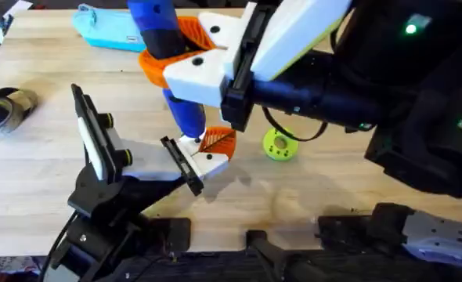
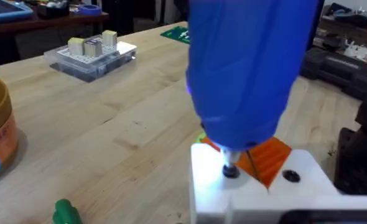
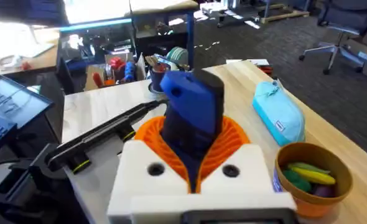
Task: Pick up the gripper from the table and insert it into the empty holder that is missing its gripper. Then pick up a screw, insert it into the mounting hole, and use the screwdriver to tighten it. Finally, clean up the table by picking up the vegetable and placing it into the bucket.
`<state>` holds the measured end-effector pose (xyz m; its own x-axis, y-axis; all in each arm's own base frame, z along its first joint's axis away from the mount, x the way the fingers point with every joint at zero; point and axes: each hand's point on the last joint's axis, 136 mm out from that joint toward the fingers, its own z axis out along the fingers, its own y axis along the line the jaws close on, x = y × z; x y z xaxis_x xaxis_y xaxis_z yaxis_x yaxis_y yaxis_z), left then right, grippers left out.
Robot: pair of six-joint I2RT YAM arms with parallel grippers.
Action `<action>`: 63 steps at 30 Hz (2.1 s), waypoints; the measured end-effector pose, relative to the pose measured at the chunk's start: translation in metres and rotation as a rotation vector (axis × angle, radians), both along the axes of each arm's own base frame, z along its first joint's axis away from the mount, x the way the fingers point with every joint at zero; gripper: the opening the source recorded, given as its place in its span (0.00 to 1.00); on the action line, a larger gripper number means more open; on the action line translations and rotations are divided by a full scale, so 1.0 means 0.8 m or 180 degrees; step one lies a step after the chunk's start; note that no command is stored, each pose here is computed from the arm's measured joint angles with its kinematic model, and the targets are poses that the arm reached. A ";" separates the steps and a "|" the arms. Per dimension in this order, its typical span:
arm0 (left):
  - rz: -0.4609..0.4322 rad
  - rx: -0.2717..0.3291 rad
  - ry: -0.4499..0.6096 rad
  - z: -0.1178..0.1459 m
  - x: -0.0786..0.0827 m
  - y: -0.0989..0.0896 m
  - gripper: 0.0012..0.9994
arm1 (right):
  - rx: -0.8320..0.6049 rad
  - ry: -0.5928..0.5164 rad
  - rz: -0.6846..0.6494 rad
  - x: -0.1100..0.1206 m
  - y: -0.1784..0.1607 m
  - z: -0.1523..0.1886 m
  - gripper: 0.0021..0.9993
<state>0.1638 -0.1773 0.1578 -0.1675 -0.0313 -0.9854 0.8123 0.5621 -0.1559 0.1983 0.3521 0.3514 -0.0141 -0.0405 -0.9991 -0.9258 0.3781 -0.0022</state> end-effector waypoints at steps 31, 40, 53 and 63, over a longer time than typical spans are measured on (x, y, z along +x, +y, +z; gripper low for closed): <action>0.0008 0.0000 -0.0002 0.000 0.000 0.000 0.01 | -0.0038 -0.0378 -0.0122 0.037 -0.058 0.022 0.03; 0.0009 0.0000 -0.0002 0.000 0.000 0.000 0.01 | -0.1477 -0.0386 -0.1272 0.151 -0.176 -0.087 0.03; 0.0008 0.0000 -0.0002 0.000 0.000 0.000 0.01 | -0.3910 -0.0456 -0.1043 0.223 -0.265 -0.292 0.03; 0.0008 0.0000 -0.0003 0.000 0.000 0.000 0.01 | -0.4176 -0.0067 -0.0693 0.205 -0.271 -0.353 0.38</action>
